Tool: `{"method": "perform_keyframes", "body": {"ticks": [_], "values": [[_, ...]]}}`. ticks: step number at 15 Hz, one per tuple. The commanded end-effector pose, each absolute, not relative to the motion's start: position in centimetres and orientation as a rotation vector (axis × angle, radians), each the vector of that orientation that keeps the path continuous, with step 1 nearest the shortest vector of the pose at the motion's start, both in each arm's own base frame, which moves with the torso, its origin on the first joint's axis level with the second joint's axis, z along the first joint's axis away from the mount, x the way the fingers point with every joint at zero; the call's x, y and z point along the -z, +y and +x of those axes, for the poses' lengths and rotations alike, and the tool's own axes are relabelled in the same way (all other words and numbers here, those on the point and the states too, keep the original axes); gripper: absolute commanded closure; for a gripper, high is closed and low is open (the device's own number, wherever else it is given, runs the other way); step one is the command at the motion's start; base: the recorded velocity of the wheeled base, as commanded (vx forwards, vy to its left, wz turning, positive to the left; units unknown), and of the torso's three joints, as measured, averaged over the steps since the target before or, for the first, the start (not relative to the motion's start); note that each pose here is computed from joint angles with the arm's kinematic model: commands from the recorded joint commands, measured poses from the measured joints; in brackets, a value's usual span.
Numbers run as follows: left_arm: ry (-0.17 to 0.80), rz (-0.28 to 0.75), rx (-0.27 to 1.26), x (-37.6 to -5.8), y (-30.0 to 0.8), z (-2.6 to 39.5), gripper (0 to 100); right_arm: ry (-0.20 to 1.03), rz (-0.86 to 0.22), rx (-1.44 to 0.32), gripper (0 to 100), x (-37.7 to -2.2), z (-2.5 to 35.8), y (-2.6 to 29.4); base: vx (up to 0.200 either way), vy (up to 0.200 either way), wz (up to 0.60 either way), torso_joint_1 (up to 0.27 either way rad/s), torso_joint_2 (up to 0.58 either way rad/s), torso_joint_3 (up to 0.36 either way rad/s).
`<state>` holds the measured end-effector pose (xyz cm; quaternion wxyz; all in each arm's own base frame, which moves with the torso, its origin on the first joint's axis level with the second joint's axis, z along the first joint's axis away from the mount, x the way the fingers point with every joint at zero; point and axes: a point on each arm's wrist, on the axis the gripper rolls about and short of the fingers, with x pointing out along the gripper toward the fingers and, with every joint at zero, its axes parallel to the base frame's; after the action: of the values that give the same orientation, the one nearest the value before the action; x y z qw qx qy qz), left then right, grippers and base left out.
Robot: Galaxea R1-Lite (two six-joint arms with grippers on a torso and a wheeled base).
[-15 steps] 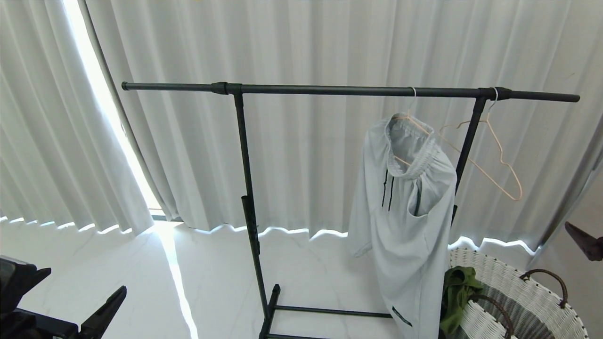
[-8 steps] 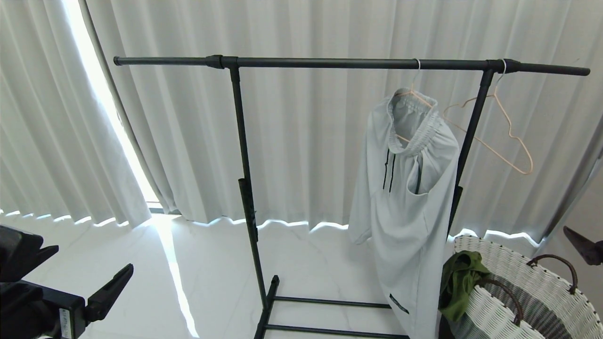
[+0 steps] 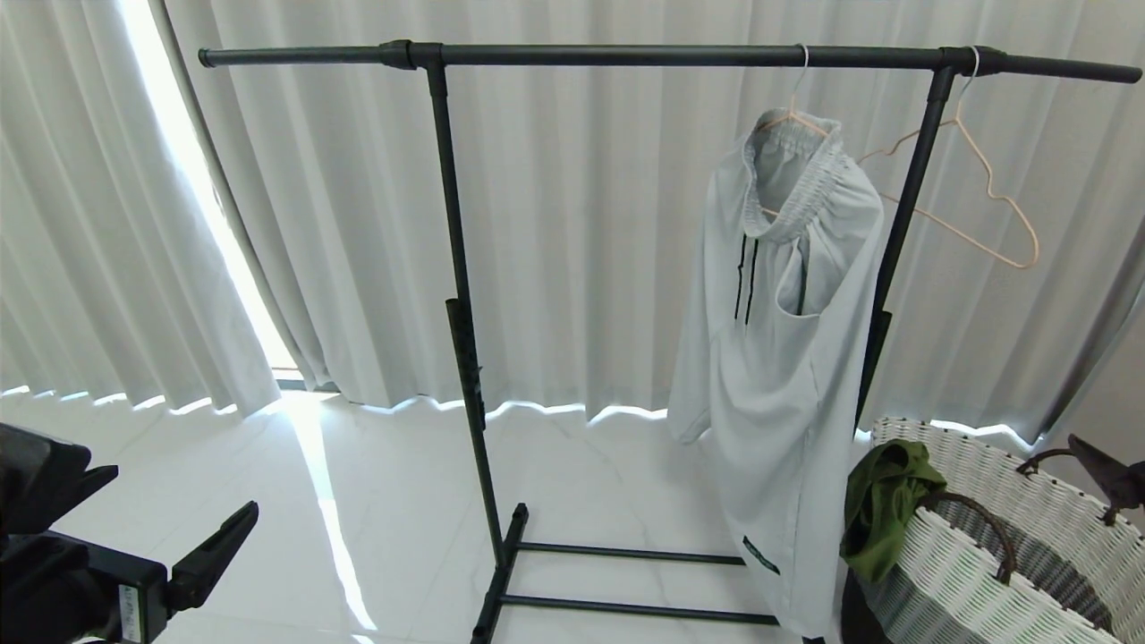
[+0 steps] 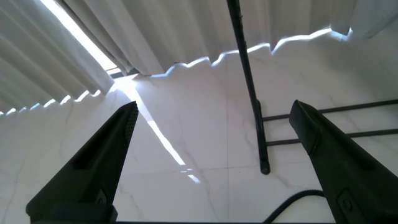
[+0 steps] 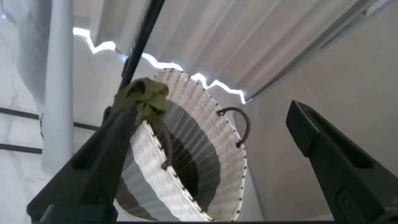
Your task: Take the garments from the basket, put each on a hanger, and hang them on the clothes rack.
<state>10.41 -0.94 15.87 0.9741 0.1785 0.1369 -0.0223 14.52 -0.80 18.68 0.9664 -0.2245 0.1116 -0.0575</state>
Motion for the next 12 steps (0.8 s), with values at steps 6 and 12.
{"method": "perform_keyframes", "body": {"ticks": [6,12], "values": [[0.270,0.398,0.047,-15.88,-0.92,10.26,0,0.228,-0.471,0.114,0,-18.66,14.54,-0.82,0.000,0.000,0.00,-0.044,0.15,0.098],[0.273,0.398,0.049,-15.82,-0.92,10.28,0,0.226,-0.472,0.114,0,-18.69,14.51,-0.82,0.000,-0.200,0.00,0.001,0.01,0.010]]}}
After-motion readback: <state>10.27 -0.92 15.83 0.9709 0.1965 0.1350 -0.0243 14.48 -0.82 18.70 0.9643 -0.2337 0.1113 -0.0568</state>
